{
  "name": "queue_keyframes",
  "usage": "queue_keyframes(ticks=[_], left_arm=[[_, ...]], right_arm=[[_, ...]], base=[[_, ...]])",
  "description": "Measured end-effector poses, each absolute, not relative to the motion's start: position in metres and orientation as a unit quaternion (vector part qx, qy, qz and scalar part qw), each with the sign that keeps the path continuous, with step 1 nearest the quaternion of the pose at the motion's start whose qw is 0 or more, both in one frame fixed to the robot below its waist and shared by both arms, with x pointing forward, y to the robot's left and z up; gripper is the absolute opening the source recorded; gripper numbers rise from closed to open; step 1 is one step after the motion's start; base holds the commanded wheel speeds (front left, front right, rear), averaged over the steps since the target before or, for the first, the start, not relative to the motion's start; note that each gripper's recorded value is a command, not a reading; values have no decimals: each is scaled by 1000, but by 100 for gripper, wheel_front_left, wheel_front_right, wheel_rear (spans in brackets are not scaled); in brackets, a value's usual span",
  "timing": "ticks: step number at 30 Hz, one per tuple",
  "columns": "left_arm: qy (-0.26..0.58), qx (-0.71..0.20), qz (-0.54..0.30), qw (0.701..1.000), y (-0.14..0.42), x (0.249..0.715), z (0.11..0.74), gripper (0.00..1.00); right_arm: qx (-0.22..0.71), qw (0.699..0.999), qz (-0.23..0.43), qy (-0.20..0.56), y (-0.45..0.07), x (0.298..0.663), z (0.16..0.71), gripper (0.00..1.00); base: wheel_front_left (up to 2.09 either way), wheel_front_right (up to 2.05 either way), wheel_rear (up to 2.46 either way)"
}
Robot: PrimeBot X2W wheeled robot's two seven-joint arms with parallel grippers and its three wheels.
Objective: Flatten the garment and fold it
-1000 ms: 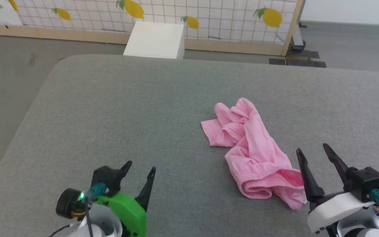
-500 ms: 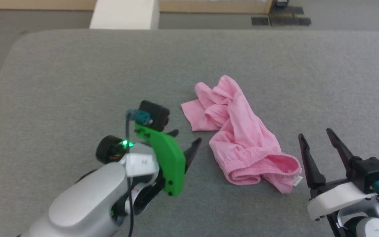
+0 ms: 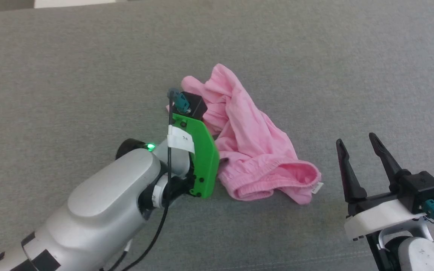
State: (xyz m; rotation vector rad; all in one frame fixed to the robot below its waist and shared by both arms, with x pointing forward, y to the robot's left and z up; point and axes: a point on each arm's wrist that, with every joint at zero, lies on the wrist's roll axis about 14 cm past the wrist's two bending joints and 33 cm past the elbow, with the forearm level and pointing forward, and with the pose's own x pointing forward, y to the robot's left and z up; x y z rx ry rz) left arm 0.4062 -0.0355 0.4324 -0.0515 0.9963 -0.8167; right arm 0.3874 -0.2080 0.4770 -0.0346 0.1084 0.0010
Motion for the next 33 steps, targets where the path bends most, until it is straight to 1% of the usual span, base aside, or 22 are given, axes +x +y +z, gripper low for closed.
queue_keyframes(ticks=[3,7,8,9,10,12,14,20,24,27,30,33], left_arm=[[491,6,-370,789,-28,409,409,100],[514,-20,-385,766,-39,401,398,100],[521,-35,-397,754,-45,392,396,42],[522,-41,-402,751,-46,388,396,29],[521,-48,-406,749,-47,385,396,0],[519,-56,-404,751,-44,381,396,0],[506,-64,-394,765,-40,385,398,0],[432,-92,-335,833,-9,413,428,0],[374,-92,-273,881,35,431,459,0],[325,-84,-240,911,63,440,491,0],[292,-49,-219,930,85,440,510,0],[300,-12,-216,929,93,431,504,0]], right_arm=[[-17,998,-8,63,-213,387,469,100],[-20,997,-19,75,-219,386,460,100],[-20,996,-19,82,-219,387,454,100],[-19,996,-17,83,-217,387,454,100],[-18,996,-14,83,-216,389,453,100],[-16,997,-7,79,-211,392,455,100],[-14,997,-2,72,-207,394,459,100],[-10,998,8,58,-200,393,472,100],[-7,998,19,52,-193,389,479,100],[-2,998,33,47,-185,388,484,100],[2,998,49,40,-174,391,490,100],[4,998,61,33,-165,392,494,100]], base=[[0,0,0],[0,0,0],[0,0,0],[0,0,0],[0,0,0],[0,0,0],[0,0,0],[0,0,0],[0,0,0],[0,0,0],[0,0,0],[0,0,0]])
